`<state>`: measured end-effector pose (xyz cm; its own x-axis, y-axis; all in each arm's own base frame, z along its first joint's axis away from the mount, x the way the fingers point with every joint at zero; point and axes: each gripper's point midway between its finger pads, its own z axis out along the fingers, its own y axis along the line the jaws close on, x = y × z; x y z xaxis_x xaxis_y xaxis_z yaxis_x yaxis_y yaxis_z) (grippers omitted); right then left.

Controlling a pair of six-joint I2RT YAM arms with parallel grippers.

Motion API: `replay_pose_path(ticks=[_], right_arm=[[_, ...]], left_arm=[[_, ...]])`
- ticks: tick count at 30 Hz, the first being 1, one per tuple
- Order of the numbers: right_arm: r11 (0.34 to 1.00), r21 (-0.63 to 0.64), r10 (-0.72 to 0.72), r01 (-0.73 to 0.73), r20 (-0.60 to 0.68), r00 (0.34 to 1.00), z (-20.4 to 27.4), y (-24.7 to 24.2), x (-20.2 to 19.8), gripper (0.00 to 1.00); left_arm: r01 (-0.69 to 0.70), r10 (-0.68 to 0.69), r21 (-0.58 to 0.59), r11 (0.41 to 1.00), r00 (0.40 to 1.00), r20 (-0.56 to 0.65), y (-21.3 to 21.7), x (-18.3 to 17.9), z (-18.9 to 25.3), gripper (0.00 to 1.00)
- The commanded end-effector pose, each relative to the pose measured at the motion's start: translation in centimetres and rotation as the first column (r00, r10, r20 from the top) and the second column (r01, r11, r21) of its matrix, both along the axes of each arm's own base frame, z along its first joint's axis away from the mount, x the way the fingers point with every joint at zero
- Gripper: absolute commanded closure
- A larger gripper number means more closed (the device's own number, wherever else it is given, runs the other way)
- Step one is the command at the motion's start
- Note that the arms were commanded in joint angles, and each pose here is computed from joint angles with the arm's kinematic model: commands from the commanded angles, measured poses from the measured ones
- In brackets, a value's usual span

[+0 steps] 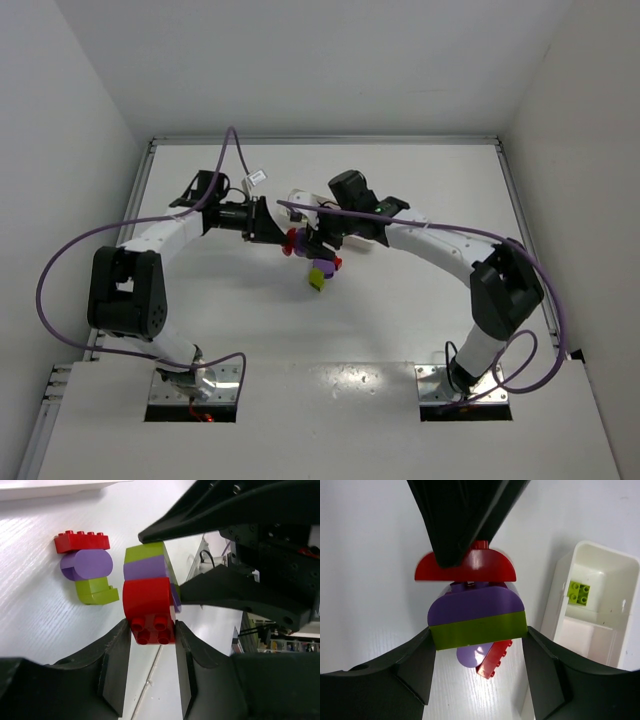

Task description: Sort the legos into containers by color

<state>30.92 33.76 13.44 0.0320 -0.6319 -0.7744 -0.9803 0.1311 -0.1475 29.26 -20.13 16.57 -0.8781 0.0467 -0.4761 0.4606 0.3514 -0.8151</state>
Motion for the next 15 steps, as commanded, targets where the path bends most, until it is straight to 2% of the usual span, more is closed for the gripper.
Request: replay_pose_path(ticks=[1, 7, 9, 10, 12, 13, 15], right_arm=[[0.998, 0.041, -0.049, 0.048, 0.038, 0.998, 1.3, -1.1, 1.2, 1.0], [0.993, 0.028, -0.12, 0.118, 0.052, 0.991, 1.8, -5.0, 1.0, 1.0], [0.988, 0.007, -0.152, 0.152, 0.053, 0.987, 1.4, -6.4, 0.9, 1.0], [0.985, 0.008, -0.172, 0.172, 0.063, 0.983, 1.9, -7.2, 0.9, 1.0], [0.973, 0.0, -0.229, 0.229, 0.033, 0.973, 1.5, -8.7, 0.7, 1.0], [0.962, -0.011, -0.272, 0.272, 0.031, 0.962, 1.4, -10.0, 0.7, 1.0], [0.945, -0.011, -0.328, 0.328, -0.005, 0.945, 1.3, -11.1, 0.4, 1.0]], left_arm=[[0.063, -0.058, -0.064, 0.996, 0.995, 0.083, -0.1, -0.9, 1.8, 0.93], [0.007, -0.006, -0.005, 1.0, 0.993, 0.118, 1.2, -0.2, 0.7, 0.95], [-0.014, 0.007, 0.04, 0.999, 0.985, 0.172, 1.0, 1.3, 1.2, 0.95], [-0.057, 0.034, 0.106, 0.993, 0.978, 0.204, 1.1, 2.6, 0.7, 0.95], [-0.087, 0.037, 0.155, 0.984, 0.952, 0.303, -0.3, 4.3, 2.0, 0.95], [-0.158, 0.082, 0.202, 0.967, 0.938, 0.338, -0.2, 6.0, 1.7, 0.95], [-0.201, 0.111, 0.194, 0.96, 0.911, 0.398, -2.0, 7.8, 2.9, 0.95]])
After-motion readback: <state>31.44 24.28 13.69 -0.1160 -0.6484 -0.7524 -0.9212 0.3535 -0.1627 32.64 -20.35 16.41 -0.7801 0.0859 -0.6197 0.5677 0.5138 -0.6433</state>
